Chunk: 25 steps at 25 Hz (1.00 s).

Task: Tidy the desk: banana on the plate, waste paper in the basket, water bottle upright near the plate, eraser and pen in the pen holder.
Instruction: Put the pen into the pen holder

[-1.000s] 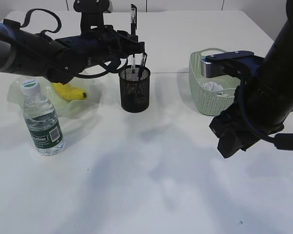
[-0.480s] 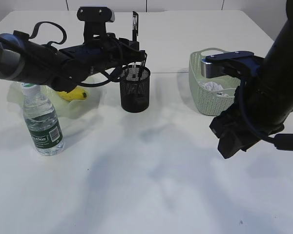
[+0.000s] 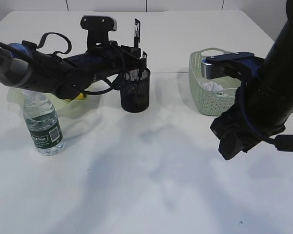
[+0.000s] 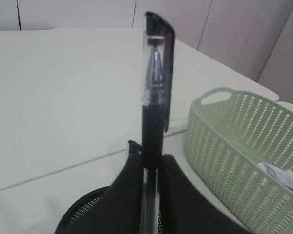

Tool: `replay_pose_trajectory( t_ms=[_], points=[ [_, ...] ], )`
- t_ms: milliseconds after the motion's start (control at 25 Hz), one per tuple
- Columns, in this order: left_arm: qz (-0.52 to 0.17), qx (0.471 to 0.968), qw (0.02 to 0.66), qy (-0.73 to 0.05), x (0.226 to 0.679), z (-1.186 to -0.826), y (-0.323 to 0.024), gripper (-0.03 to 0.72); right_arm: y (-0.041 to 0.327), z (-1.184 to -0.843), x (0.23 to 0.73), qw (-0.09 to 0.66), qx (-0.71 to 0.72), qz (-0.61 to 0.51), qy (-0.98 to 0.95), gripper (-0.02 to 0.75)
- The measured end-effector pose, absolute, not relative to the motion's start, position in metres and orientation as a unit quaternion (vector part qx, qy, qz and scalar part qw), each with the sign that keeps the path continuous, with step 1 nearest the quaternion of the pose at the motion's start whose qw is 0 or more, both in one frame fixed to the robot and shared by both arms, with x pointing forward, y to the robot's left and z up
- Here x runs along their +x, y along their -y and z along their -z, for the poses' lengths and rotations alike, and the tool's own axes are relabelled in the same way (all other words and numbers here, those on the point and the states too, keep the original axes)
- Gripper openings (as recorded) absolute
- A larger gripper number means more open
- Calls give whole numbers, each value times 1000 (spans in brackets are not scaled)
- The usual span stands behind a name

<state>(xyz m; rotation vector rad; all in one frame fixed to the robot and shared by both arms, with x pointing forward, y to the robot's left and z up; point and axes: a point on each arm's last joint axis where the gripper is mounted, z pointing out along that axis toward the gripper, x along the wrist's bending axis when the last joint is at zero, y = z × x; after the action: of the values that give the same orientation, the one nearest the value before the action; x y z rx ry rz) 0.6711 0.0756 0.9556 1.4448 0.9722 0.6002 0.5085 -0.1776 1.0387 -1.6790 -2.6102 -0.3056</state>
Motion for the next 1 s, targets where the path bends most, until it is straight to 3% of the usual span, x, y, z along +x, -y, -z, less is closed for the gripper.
replay_pose_trajectory(
  t_ms=[1000],
  points=[
    [-280, 630, 601, -405, 679, -933, -83, 37, 178, -1039, 508, 13, -538, 96, 837, 319]
  ],
)
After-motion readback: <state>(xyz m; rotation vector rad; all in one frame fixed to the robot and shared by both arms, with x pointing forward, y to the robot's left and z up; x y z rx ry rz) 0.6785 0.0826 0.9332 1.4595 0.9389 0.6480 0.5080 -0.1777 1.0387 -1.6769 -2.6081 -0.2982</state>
